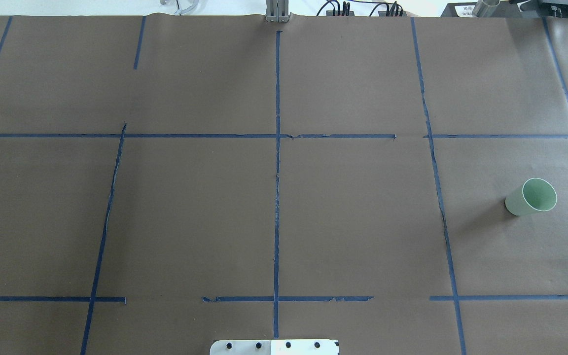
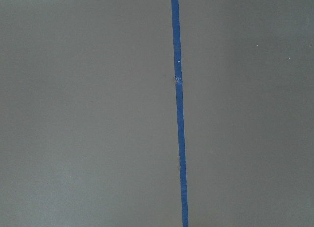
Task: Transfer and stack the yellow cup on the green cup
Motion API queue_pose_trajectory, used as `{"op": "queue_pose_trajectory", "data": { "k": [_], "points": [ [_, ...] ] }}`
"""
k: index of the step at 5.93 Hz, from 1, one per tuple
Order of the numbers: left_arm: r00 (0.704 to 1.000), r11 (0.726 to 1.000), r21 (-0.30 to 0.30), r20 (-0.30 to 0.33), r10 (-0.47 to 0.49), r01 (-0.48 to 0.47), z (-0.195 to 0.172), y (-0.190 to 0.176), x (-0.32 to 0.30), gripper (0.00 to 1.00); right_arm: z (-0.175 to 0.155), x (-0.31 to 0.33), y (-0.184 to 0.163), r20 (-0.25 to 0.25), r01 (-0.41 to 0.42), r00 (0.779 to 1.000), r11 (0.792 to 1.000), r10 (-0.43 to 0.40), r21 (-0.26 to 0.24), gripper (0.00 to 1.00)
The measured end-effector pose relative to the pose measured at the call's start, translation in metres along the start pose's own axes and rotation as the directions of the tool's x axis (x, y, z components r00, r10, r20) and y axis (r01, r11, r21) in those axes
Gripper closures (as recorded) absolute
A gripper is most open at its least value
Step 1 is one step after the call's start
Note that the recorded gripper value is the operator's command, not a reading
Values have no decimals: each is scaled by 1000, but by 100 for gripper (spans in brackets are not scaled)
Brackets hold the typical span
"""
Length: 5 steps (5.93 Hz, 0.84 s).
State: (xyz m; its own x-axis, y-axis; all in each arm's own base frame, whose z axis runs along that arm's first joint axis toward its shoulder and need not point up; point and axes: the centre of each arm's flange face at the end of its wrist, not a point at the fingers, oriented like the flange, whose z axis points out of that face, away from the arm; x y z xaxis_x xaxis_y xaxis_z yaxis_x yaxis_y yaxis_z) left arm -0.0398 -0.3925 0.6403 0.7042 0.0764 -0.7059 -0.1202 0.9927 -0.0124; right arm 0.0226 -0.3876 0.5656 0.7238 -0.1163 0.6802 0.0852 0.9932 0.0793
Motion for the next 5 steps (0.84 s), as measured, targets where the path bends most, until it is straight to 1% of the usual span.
{"op": "queue_pose_trajectory", "data": {
  "k": [2,3,5],
  "points": [
    [996,996,-7,10,93,-93,10,4,7,0,3,-5,-2,2,12,1000,1000,-12,-6,0],
    [993,993,-20,12,116,-116,16,5,10,0,4,-8,-4,1,20,1000,1000,-20,-9,0],
    [992,992,-23,11,125,-124,18,4,12,0,8,-14,-5,3,31,1000,999,-31,-19,0]
  ]
}}
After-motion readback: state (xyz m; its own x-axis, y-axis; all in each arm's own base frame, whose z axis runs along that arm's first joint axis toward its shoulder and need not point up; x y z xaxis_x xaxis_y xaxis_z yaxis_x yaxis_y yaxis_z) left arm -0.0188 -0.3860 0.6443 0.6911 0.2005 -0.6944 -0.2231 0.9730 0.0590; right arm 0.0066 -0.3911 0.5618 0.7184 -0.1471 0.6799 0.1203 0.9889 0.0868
